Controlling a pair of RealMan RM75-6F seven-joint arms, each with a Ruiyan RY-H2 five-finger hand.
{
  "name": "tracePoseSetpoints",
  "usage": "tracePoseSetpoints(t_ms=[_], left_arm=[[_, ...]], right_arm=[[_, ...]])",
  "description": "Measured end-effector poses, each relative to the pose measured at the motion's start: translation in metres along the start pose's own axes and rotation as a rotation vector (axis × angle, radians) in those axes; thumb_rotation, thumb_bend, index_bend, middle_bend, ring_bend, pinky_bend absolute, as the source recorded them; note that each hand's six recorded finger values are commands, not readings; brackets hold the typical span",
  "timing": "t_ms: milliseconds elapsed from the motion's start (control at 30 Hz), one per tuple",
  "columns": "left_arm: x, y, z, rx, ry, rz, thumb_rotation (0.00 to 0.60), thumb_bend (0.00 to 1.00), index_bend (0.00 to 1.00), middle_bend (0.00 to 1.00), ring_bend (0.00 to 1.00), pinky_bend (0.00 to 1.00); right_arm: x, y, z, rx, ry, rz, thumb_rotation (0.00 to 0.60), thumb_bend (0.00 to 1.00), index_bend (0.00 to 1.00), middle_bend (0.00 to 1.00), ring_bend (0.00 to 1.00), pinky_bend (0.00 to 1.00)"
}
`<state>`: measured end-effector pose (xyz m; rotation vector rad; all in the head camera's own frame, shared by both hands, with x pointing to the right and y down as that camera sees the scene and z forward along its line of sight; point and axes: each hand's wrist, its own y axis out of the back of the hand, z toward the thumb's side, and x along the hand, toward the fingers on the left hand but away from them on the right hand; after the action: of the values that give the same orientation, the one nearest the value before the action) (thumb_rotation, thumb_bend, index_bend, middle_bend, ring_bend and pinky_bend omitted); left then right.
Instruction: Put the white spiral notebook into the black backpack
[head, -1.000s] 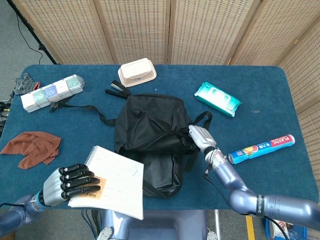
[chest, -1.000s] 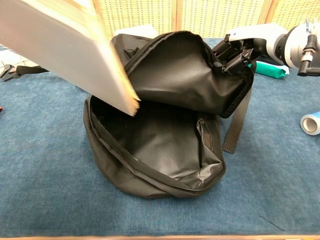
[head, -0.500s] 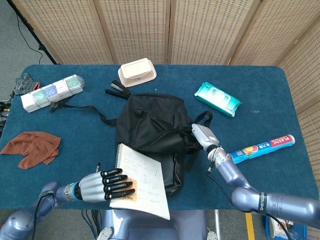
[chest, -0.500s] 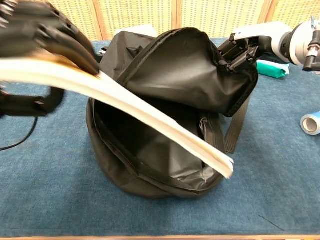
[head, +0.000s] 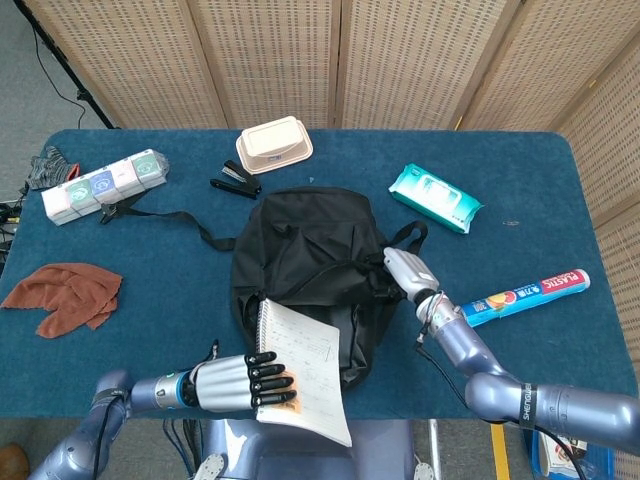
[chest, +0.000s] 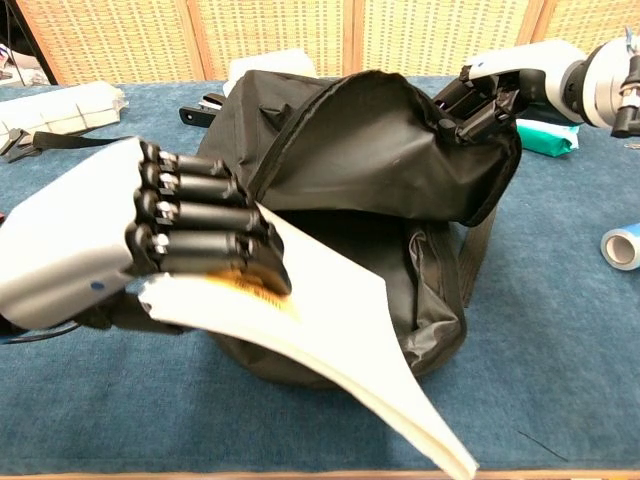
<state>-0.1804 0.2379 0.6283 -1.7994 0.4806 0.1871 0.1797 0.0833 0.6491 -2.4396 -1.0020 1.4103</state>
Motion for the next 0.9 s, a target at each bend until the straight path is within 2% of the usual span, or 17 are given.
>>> tracePoseSetpoints(t_ms=[133, 400, 900], left_arm=[[-0.002, -0.011, 0.002, 0.005, -0.006, -0.059, 0.600, 0.64, 0.77, 0.64, 0.52, 0.59], [0.003, -0.027, -0.006, 0.015, 0.030, -0.119, 0.600, 0.64, 0.77, 0.64, 0.52, 0.59], [0.008, -0.029, 0.007, 0.020, -0.035, -0.110, 0.600, 0.64, 0.77, 0.64, 0.52, 0.59]], right_arm=[[0.003, -0.002, 0.004, -0.008, 0.000, 0.013, 0.600, 0.72, 0.56, 0.47, 0.40, 0.62], [0.011, -0.002, 0.012, 0.005, -0.010, 0.025, 0.600, 0.73, 0.56, 0.47, 0.40, 0.62], [0.016, 0.006, 0.026, -0.030, 0.017, 0.001, 0.600, 0.73, 0.56, 0.47, 0.40, 0.62]])
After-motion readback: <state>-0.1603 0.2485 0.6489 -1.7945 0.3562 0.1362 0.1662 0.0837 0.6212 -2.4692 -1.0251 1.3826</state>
